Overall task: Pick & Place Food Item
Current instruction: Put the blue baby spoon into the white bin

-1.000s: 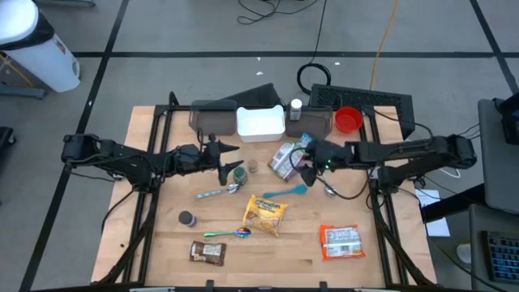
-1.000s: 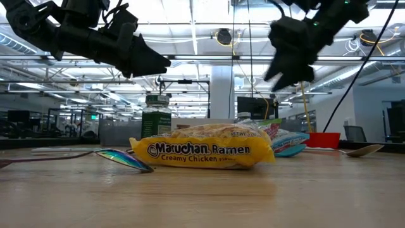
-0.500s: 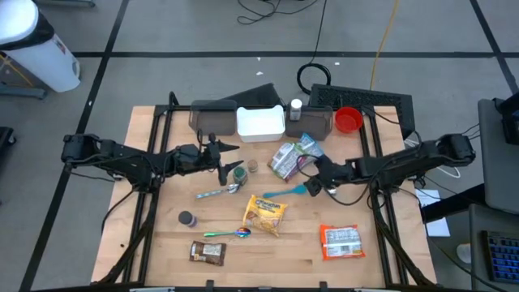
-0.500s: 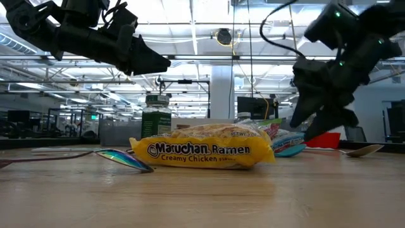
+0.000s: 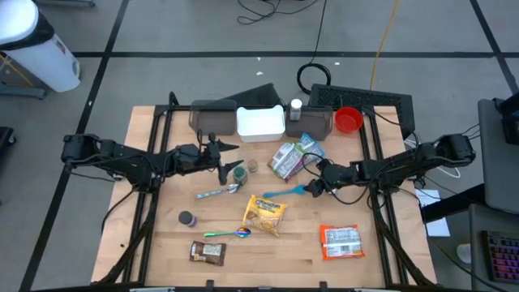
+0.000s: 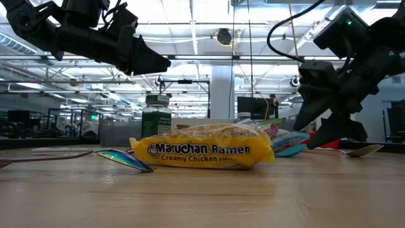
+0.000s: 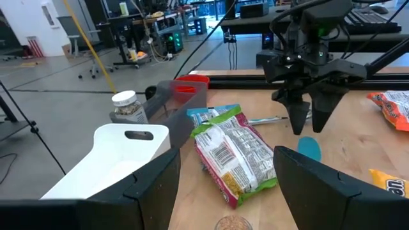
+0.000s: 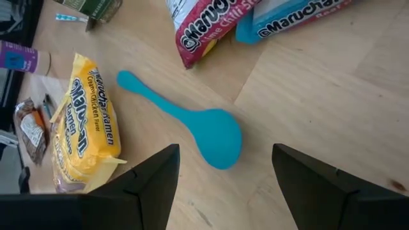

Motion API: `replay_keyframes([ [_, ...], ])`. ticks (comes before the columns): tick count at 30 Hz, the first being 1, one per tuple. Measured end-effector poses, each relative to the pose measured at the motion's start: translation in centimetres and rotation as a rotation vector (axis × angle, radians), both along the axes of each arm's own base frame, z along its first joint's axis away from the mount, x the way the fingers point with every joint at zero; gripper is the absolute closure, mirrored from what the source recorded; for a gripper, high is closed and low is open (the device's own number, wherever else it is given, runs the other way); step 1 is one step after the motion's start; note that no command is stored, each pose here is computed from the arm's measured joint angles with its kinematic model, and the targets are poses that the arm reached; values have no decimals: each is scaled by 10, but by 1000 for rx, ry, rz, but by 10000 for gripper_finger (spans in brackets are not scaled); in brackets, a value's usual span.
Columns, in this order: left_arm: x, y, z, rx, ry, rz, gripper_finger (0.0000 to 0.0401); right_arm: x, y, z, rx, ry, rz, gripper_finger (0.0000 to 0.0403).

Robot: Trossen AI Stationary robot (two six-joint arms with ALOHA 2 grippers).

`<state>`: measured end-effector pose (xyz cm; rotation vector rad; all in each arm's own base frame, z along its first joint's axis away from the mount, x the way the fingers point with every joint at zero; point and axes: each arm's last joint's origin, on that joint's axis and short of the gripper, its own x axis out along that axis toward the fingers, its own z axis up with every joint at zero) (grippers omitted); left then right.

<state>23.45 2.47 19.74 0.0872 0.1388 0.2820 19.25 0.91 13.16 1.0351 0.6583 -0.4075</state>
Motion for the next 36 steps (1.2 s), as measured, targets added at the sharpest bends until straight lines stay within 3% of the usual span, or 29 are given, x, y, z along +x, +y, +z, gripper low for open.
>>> replay_keyframes([
  [16, 0, 0, 1, 14, -12, 0, 144, 12, -1, -14, 60, 3, 29, 169],
  [23, 0, 0, 1, 13, -11, 0, 144, 12, -4, -16, 43, 7, 34, 248],
  [31, 0, 0, 1, 10, -12, 0, 144, 12, -4, -16, 13, 5, 55, 384],
  [36, 0, 0, 1, 10, -13, 0, 144, 13, -6, -15, -30, -12, 52, 398],
])
